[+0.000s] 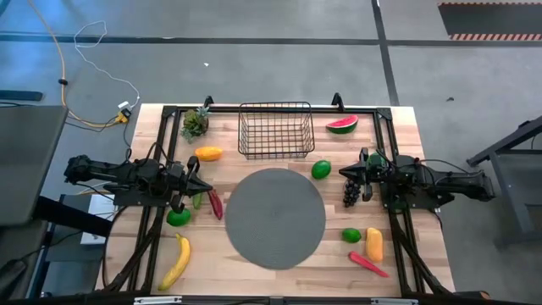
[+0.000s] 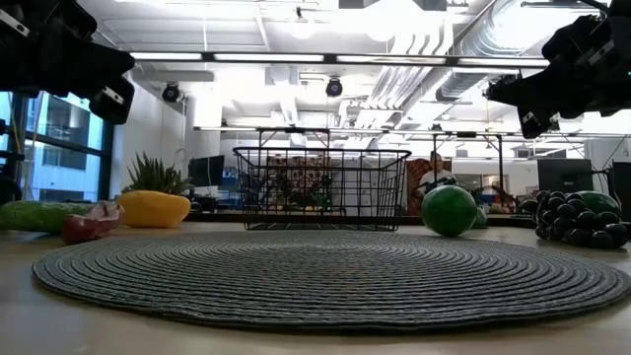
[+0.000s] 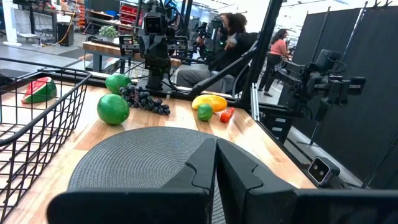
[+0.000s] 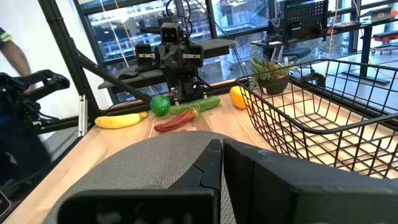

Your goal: Build produce basket

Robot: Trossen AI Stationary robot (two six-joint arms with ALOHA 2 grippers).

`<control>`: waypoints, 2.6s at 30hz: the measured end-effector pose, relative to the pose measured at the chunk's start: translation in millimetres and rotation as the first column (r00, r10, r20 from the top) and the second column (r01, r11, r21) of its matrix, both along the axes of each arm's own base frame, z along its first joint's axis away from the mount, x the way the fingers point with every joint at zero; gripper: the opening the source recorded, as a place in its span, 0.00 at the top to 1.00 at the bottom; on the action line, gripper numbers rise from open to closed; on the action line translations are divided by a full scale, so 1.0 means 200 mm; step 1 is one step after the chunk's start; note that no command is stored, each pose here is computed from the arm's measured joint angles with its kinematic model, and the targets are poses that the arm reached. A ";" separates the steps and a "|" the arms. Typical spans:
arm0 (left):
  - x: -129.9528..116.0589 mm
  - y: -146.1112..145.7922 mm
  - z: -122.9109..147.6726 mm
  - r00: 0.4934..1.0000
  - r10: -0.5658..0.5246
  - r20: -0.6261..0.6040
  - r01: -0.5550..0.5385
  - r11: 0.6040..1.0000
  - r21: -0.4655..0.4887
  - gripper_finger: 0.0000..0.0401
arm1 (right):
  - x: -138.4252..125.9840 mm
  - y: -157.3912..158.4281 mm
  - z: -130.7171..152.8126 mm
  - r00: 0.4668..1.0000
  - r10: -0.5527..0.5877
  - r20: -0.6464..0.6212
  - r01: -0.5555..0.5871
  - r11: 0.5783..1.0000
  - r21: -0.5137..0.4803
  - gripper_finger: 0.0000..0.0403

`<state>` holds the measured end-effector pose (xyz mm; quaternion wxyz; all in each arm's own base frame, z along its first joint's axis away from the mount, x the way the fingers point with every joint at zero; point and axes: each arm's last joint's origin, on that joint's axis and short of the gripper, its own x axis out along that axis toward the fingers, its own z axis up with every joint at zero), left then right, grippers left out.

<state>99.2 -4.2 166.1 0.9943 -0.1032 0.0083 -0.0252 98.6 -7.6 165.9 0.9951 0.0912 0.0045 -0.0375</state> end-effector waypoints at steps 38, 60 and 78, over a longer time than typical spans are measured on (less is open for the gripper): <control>0.00 0.00 0.00 1.000 -0.001 0.000 0.001 1.000 0.000 0.99 | 0.00 0.00 0.00 1.000 0.000 0.000 0.000 1.000 0.000 1.00; 0.00 0.00 0.00 1.000 0.000 0.000 0.000 1.000 0.000 0.99 | 0.00 0.00 0.00 1.000 0.000 -0.001 0.000 1.000 0.000 1.00; 0.00 0.01 0.00 0.999 0.052 0.009 -0.052 0.999 0.000 0.99 | 0.00 0.00 0.00 1.000 0.000 0.000 0.000 1.000 0.000 1.00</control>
